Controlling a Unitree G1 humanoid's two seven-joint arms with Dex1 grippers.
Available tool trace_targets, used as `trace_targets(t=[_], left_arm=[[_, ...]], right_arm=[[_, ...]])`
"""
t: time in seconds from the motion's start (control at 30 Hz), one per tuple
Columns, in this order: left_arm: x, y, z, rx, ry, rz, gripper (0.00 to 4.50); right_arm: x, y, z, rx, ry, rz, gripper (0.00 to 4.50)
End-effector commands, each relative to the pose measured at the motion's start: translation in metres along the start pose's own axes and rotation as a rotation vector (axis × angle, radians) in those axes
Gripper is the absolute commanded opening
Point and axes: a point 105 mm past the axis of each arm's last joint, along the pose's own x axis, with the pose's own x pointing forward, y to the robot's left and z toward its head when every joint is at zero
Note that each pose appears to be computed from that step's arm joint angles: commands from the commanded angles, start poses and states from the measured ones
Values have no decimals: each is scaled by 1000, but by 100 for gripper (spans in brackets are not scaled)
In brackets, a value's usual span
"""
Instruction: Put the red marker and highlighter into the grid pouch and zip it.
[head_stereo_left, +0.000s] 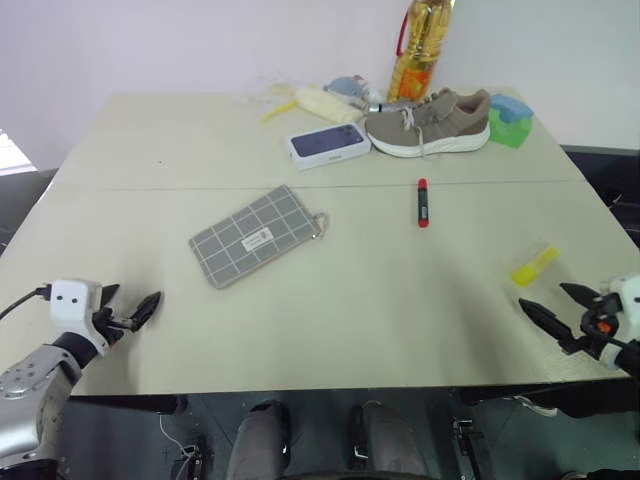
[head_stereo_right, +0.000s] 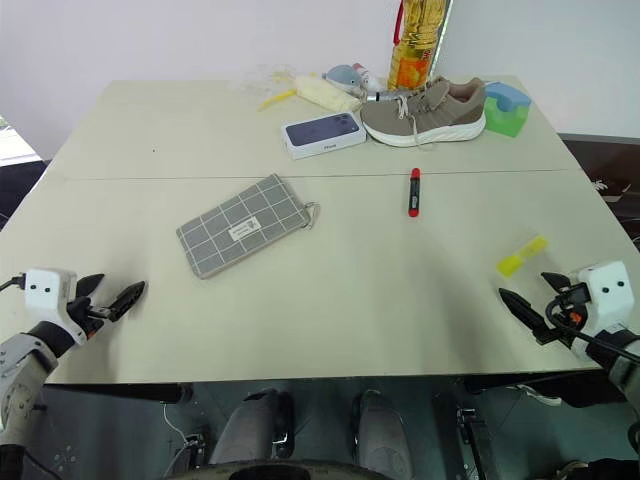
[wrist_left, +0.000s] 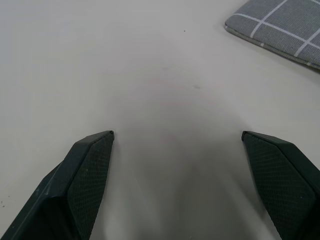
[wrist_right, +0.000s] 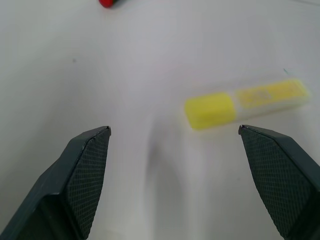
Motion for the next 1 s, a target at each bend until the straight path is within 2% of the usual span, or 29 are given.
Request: trace_targets(t=[0.03,0.3,0.57,0.63,0.67,0.73,0.9,0.93,1.0], left_arm=[[-3,4,12,30,-33,10,433],[5,3,14,26,-61,15,433],[14,-8,21,42,-136,16,433],[17,-17,20,54,-147,-3,433],[19,-21,20,59,-150,-12,450],[21,-25,22,65,-162,-26,450],[24,-25,24,88,-165,-35,450],[24,-25,24,95,-165,-39,450],[23,-26,23,116,-164,-49,450]], right_arm=[[-1,2,12,-21,-32,5,428],[10,13,25,-30,-80,55,428],[55,78,65,-43,-221,264,428],[80,117,84,-38,-285,368,428],[88,129,90,-32,-297,398,372],[106,152,96,-36,-296,430,291],[138,182,100,-40,-266,448,29],[146,190,103,-40,-267,449,4],[164,214,113,-49,-274,471,4]])
